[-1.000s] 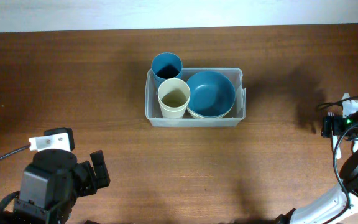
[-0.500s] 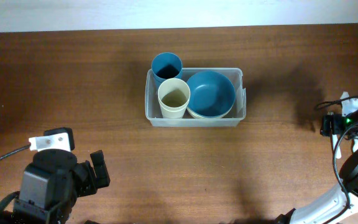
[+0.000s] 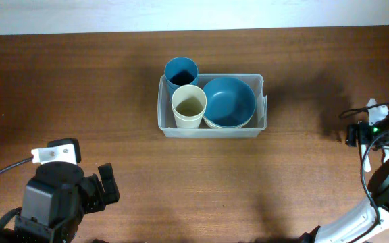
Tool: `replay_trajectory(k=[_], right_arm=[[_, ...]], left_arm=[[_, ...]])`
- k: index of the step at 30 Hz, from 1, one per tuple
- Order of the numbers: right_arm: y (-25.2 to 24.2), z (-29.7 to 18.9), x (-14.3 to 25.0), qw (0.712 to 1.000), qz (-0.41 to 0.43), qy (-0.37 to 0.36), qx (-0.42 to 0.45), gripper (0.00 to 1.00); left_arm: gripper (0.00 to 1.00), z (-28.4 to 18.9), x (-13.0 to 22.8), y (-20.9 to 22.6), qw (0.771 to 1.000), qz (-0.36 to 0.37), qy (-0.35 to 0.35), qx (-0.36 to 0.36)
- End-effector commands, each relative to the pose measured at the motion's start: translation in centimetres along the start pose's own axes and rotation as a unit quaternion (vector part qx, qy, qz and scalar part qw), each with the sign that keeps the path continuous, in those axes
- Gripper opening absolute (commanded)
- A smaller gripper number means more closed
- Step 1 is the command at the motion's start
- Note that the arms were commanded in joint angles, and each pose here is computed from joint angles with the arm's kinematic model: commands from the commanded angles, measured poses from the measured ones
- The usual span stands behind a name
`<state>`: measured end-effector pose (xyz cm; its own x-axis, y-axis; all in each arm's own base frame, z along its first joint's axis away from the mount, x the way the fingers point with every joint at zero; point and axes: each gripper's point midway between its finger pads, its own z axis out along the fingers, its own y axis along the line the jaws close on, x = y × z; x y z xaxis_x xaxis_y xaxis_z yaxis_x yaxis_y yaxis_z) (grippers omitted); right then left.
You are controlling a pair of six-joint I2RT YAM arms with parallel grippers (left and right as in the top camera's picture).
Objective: Pack container
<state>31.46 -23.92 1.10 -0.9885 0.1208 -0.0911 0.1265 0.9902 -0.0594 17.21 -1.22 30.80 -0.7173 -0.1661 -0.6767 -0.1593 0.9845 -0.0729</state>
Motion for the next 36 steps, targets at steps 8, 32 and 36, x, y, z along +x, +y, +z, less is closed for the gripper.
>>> replay_trajectory(k=[8,32,36], right_arm=[[0.5,2.0,0.7,1.000,-0.011,0.029,0.002,0.99],[1.0,2.0,1.5,0.999,0.008,0.046,-0.007,0.23],[1.0,1.9,1.5,0.999,0.017,0.045,-0.006,0.08]], left_arm=[[1.00,0.1,0.0,0.3,1.000,-0.007,-0.001,-0.006],[1.00,0.1,0.0,0.3,1.000,-0.006,-0.001,-0.006],[1.00,0.1,0.0,0.3,1.000,-0.007,-0.001,-0.006]])
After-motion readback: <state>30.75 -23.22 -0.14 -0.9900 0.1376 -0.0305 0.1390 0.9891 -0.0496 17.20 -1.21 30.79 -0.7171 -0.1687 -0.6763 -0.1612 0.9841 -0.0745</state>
